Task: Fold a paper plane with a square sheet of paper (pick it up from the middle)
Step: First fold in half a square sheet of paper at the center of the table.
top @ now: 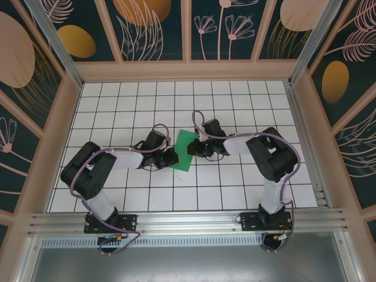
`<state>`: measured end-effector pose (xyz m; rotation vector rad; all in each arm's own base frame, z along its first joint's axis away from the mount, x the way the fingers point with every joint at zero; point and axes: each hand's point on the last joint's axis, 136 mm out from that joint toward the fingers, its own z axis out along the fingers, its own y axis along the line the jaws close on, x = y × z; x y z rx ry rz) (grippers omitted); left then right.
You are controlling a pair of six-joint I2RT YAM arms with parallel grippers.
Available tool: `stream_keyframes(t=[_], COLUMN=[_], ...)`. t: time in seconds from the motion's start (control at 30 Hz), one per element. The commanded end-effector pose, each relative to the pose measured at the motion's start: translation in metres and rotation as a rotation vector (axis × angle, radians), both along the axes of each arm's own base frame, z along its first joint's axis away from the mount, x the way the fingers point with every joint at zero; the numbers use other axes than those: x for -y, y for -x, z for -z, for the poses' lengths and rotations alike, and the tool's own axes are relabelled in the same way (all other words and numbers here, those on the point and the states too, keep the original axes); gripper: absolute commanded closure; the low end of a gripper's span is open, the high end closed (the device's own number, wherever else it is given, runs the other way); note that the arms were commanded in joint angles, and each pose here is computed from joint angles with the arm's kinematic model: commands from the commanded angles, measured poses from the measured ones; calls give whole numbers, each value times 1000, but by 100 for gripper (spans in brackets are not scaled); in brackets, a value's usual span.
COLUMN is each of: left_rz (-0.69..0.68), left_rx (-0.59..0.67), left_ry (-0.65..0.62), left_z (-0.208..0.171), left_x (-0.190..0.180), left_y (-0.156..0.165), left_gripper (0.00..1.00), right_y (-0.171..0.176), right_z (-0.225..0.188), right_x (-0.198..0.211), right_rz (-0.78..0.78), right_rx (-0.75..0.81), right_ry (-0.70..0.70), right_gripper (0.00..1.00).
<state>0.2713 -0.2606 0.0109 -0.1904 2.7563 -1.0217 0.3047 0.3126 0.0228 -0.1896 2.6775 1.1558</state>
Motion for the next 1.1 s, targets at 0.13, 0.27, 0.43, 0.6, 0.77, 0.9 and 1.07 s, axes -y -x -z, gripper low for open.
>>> stream_keyframes(t=[0.13,0.27,0.43,0.6,0.77,0.9,1.07], left_rz=[8,12,13,14,14,12,7], left_rx=[-142,-142,-133,-132,-135,-137,-146], left_ry=[-239,-243,-245,-243,-248,-258,-281], left_z=[56,56,54,54,54,55,58], left_x=[-42,-42,-42,-40,-40,-42,-47], left_y=[35,35,32,30,30,31,33], left_gripper=[99,99,99,99,99,99,99], right_y=[-45,-63,-53,-37,-31,-33,-37], right_z=[7,-6,-41,-44,-18,-8,2], right_x=[31,35,17,7,-2,-1,3], right_rz=[89,115,30,-25,-53,-57,-54], right_rx=[58,101,156,170,111,98,88], right_ry=[68,74,13,10,38,61,85], right_gripper=[84,84,84,83,83,83,83])
